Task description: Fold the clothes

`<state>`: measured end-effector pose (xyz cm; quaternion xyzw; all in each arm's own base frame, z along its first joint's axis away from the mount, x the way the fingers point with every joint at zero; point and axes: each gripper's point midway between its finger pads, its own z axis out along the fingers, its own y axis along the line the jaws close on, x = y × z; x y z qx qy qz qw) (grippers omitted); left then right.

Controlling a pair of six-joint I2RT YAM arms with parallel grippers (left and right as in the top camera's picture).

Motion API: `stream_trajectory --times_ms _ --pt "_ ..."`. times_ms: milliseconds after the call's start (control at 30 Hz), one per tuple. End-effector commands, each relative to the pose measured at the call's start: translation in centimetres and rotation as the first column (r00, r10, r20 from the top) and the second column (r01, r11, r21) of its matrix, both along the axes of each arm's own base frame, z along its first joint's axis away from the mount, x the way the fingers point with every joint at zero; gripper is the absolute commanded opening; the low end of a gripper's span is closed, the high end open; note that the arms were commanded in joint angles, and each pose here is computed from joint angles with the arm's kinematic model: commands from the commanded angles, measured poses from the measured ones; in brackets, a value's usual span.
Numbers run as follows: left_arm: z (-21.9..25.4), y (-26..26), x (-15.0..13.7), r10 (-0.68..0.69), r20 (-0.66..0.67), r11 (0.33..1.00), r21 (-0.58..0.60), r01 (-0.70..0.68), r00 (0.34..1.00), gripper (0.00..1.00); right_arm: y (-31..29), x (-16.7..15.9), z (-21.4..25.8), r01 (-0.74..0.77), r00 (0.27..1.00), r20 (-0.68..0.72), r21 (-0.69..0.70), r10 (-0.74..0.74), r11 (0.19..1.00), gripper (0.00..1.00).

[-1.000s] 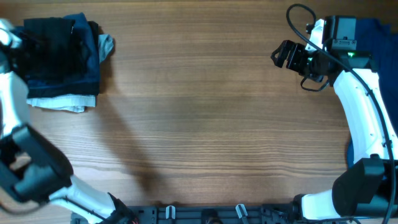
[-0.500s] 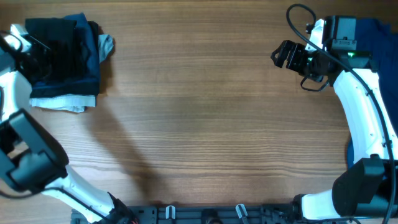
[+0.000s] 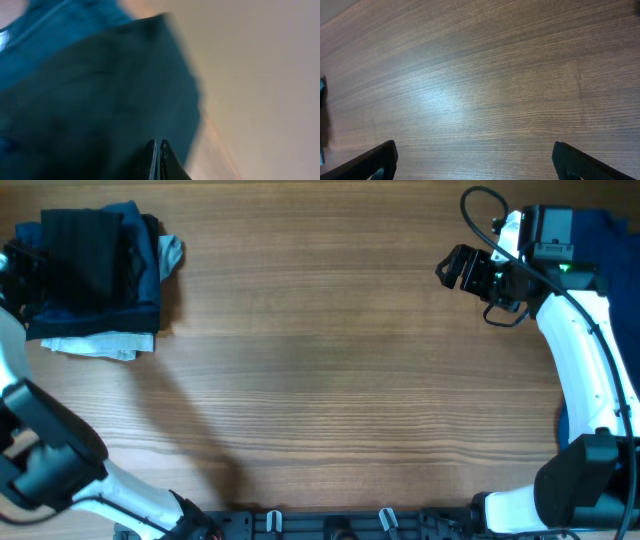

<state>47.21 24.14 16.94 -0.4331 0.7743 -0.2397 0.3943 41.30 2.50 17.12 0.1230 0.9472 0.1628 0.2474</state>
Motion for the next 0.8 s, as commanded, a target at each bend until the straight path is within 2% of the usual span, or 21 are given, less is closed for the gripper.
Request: stream_trajectory --times_ms 0,100,167,333,500,600,733,767 --pt "-4.9 2.4 -1.4 0.084 -0.115 0.996 -0.023 -0.087 0.99 0.04 -0.3 0.2 -0.3 -0.007 1.0 -0.001 -0.027 0.007 1.0 1.0" --pt "-5.1 2.4 -1.7 0.08 -0.121 0.995 -0.041 -0.086 0.989 0.04 -0.3 0.2 -0.3 -0.007 1.0 -0.001 -0.027 0.007 1.0 1.0" --pt "-3.5 1.8 -1.1 0.044 -0.065 0.998 -0.05 -0.047 0.997 0.04 -0.3 0.2 -0.3 -0.007 1.0 -0.001 -0.027 0.007 1.0 1.0" --pt "4.0 -0.4 -0.8 0.018 0.092 0.997 -0.081 -0.01 0.996 0.04 -0.3 0.2 -0.3 -0.007 1.0 -0.001 -0.027 0.007 1.0 1.0" --pt "12.2 -4.3 -1.4 -0.031 0.226 0.999 -0.014 0.035 0.974 0.04 -0.3 0.2 -0.3 -0.007 1.0 -0.001 -0.027 0.007 1.0 1.0" --pt "15.8 -7.7 -1.6 -0.097 0.286 0.995 0.035 0.09 0.953 0.09 -0.3 0.2 -0.3 -0.007 1.0 -0.001 -0.027 0.007 1.0 1.0" --pt "16.9 -11.5 -0.6 -0.15 0.299 0.988 0.07 0.135 0.942 0.24 -0.3 0.2 -0.3 -0.007 1.0 -0.001 -0.027 0.007 1.0 1.0" --pt "16.8 -12.2 -0.4 -0.161 0.297 0.987 0.071 0.146 0.941 0.3 -0.3 0.2 -0.3 -0.007 1.0 -0.001 -0.027 0.007 1.0 1.0"
